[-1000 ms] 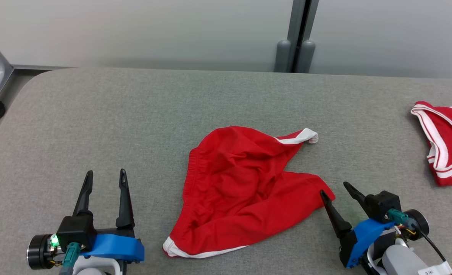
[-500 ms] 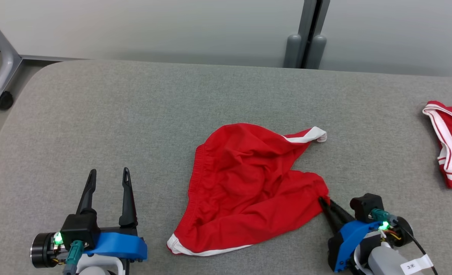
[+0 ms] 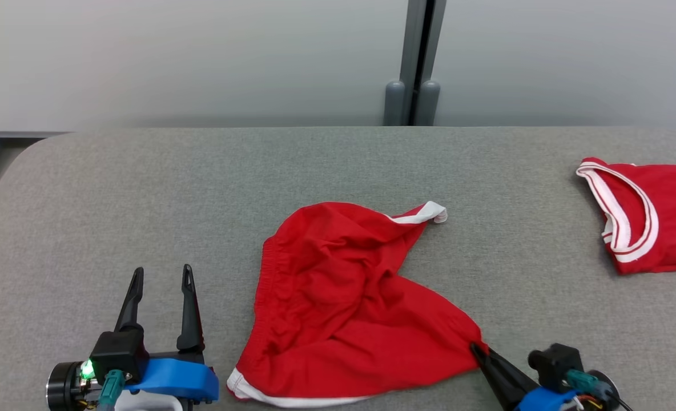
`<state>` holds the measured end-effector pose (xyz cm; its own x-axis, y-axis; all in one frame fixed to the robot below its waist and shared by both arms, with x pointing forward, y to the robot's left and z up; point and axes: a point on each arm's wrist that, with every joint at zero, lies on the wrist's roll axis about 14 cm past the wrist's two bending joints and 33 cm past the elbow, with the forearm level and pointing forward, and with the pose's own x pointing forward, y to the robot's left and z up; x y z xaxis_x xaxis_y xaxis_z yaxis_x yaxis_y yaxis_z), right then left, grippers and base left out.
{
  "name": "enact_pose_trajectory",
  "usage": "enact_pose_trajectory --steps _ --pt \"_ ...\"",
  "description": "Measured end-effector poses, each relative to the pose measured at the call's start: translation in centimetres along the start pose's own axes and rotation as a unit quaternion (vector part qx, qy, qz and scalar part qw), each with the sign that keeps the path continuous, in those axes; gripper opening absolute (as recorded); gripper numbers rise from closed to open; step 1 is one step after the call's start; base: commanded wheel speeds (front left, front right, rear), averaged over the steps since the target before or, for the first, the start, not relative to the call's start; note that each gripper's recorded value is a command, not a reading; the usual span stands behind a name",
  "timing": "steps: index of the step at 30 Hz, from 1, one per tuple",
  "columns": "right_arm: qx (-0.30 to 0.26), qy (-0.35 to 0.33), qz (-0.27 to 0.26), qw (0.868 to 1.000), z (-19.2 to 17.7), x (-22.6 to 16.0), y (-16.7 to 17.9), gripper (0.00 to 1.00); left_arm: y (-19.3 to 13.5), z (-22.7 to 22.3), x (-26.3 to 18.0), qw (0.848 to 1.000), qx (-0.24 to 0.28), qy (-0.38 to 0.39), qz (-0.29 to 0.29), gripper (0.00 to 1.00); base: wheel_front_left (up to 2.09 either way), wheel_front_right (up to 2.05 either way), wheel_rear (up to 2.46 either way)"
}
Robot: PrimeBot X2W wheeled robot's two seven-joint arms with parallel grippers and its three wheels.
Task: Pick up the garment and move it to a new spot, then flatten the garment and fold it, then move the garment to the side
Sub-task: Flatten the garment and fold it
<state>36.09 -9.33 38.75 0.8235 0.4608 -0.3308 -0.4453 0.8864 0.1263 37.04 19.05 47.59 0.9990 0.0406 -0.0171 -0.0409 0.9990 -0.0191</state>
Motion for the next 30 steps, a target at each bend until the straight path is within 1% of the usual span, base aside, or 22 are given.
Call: enact_pose_trajectory --steps 5,8,13,14,15,16,20,25,30 --pt "0.023 -0.007 -0.029 0.999 -0.2 -2.6 -1.3 0.00 -0.6 0.1 0.0 1.000 -0.001 -0.002 -0.008 1.00 0.00 0.00 0.00" --pt "0.032 0.003 -0.051 0.998 -0.9 -4.5 -2.3 0.00 -0.8 0.2 0.0 1.000 -0.001 -0.003 -0.013 1.00 0.00 0.00 0.00" --pt "0.049 0.030 -0.071 0.996 -2.0 -6.6 -2.5 0.00 -1.3 -0.1 -0.1 1.000 -0.001 0.000 -0.019 1.00 0.00 0.00 0.00" --pt "0.053 0.036 -0.073 0.995 -2.2 -6.9 -2.4 0.19 -1.3 -0.1 -0.1 1.000 -0.001 0.000 -0.019 1.00 0.00 0.00 0.00" --pt "0.054 0.038 -0.075 0.995 -2.2 -7.1 -2.3 0.75 -1.3 -0.1 -0.1 1.000 -0.002 0.001 -0.020 1.00 0.00 0.00 0.00" --pt "0.054 0.035 -0.076 0.995 -1.9 -7.2 -2.3 1.00 -1.3 -0.1 -0.1 1.000 -0.002 0.001 -0.020 1.00 0.00 0.00 0.00" --pt "0.037 -0.001 -0.091 0.995 0.5 -7.2 -3.2 1.00 -1.3 -0.2 -0.1 1.000 -0.002 0.002 -0.019 1.00 0.00 0.00 0.00" --pt "0.003 -0.039 -0.097 0.995 3.7 -6.5 -4.2 1.00 -1.2 -0.3 -0.1 1.000 0.000 0.003 -0.018 1.00 0.00 0.00 0.00" --pt "-0.036 -0.065 -0.075 0.994 7.0 -4.1 -4.1 1.00 -0.9 -0.3 0.1 1.000 0.002 0.004 -0.016 1.00 0.00 0.00 0.00"
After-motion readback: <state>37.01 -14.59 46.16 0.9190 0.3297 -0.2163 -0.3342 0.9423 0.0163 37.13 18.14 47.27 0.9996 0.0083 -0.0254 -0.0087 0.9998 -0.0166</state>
